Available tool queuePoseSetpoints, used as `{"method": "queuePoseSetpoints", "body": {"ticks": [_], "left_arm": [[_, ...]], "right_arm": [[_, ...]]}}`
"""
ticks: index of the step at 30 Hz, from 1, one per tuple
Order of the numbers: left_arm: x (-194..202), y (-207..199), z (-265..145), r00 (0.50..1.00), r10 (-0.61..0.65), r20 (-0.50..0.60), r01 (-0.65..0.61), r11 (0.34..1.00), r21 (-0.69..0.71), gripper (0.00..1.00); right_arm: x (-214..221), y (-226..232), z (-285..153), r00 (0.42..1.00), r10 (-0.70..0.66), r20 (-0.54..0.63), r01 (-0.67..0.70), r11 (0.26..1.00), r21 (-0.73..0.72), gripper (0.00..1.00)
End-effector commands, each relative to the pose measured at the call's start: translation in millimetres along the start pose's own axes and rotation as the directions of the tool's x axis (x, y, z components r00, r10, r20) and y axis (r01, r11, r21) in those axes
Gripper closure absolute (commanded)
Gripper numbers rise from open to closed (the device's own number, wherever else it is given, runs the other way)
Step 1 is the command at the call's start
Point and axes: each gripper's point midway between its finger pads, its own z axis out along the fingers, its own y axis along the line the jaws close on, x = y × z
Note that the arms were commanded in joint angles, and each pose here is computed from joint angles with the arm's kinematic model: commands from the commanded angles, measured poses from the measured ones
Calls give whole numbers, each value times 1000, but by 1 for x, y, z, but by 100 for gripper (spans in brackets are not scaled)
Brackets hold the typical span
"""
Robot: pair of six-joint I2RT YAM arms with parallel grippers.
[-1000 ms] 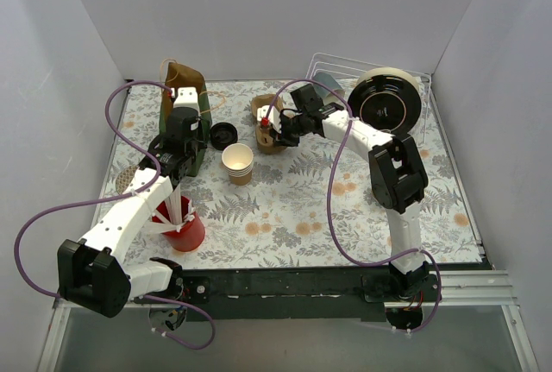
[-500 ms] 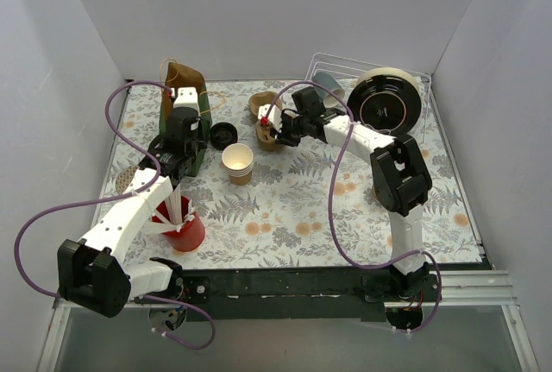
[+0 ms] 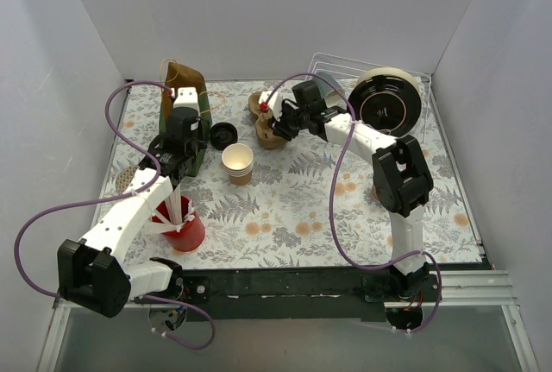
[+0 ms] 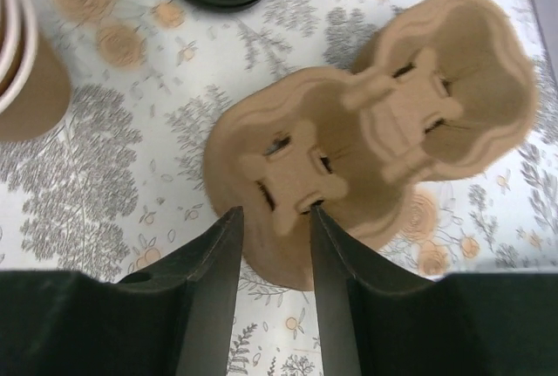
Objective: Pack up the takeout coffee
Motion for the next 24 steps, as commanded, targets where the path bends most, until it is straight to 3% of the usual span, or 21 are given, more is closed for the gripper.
{"method": "queuePoseSetpoints", "body": {"ticks": [1,8,12,15,17,20,24], "left_arm": [[22,6,1,998,26,-64,-28,999,-26,85],[22,6,2,998,27,-65,-28,999,-26,85],[21,8,2,998,24,-63,-26,999,-40,85],[19,13,1,998,17,-56,-21,998,-64,84],[20,14,1,998,17,-56,-21,998,-67,84],[19,12,0,999,12,-53,-16,998,-61,84],[21,12,0,998,14,-57,-17,998,-55,84]], "right_arm": [[-47,-44,-10,994,66,83,-78,986,149,55],[-41,-34,-4,992,92,90,-102,989,111,55],[-50,-38,-1,970,212,116,-226,966,129,55],[-56,-42,-1,900,405,160,-429,888,164,55],[-49,-46,1,808,563,173,-589,781,206,55],[-42,-41,15,740,658,140,-672,714,197,56],[-37,-40,24,720,681,133,-691,687,224,50]]}}
